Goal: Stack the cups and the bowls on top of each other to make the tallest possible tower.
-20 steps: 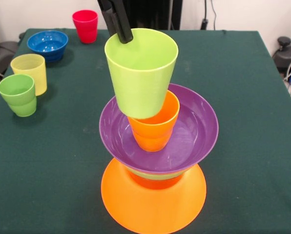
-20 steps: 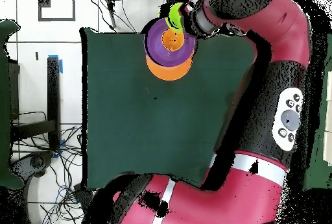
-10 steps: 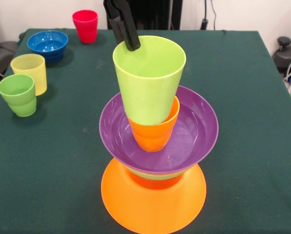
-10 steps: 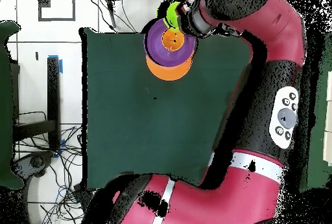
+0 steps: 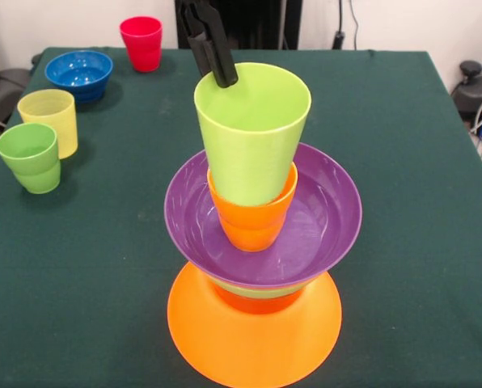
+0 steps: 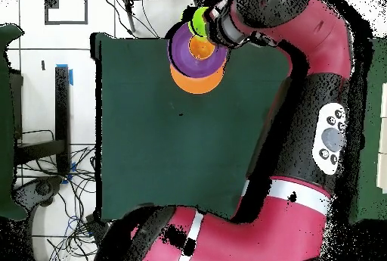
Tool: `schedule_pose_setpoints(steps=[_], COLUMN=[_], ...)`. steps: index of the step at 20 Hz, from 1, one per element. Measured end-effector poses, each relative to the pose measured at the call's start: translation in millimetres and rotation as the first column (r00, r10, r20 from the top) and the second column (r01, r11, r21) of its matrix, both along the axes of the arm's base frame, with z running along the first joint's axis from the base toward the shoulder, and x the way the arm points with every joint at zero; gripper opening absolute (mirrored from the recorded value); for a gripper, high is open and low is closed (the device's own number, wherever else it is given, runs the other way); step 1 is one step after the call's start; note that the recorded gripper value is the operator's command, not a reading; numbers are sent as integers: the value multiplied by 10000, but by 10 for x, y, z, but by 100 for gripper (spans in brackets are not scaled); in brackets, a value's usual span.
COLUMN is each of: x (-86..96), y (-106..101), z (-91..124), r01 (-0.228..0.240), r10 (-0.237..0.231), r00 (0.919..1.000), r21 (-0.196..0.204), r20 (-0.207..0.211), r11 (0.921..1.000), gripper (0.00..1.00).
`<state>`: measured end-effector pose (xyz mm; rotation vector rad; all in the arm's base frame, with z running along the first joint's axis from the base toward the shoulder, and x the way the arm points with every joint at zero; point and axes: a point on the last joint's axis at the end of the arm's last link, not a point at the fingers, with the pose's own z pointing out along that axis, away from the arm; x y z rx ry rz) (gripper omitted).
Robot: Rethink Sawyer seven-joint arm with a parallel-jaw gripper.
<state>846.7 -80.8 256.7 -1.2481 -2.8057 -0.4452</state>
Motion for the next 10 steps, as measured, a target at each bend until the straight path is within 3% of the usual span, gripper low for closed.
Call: schedule_pose_setpoints(steps=[10], x=[-56], y=[17], z=[55], r01=[-8], r10=[8], r00=[10000], r21=[17], r20=[-60], r11=[10000], gripper=[0])
